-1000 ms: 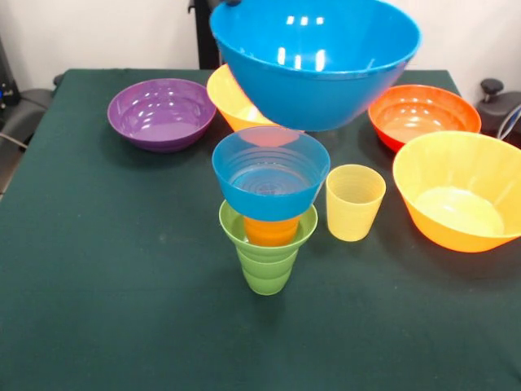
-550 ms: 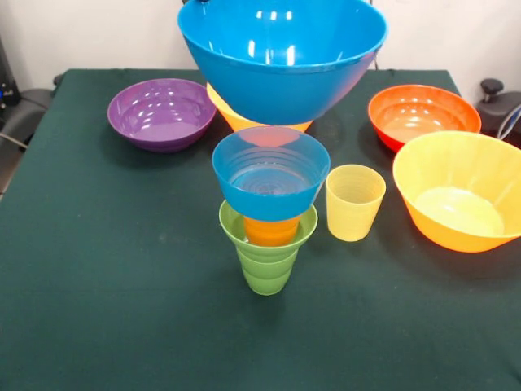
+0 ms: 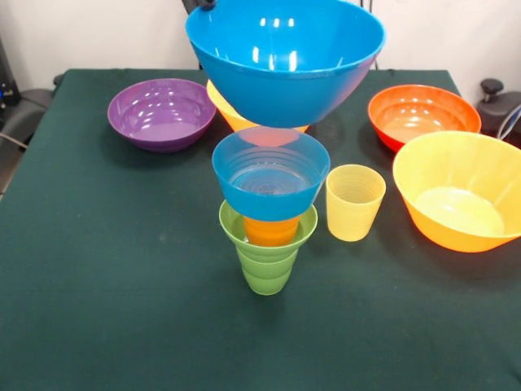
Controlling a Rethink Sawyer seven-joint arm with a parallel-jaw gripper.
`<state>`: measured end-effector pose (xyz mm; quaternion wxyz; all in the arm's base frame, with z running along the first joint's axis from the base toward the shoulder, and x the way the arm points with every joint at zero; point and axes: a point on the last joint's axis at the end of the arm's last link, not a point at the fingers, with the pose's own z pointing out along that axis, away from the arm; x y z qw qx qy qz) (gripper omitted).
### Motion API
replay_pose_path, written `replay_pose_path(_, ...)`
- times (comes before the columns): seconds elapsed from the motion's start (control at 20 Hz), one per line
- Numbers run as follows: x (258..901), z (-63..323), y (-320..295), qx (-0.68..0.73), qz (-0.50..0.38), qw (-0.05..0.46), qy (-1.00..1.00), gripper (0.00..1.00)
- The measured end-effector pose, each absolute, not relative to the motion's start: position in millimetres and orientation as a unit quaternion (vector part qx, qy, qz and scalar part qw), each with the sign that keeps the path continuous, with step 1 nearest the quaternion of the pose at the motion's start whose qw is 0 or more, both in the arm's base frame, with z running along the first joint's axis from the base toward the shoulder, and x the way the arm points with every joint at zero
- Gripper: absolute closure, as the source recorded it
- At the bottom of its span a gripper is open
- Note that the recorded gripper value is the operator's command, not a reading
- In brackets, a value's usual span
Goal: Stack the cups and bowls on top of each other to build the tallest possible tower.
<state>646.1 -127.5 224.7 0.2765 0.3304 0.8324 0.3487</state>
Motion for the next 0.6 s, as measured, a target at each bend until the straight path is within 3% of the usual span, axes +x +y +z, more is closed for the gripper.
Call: replay_pose_path(0.6,638,212,-126,0.320,0.355,0.276,0.834,1.00)
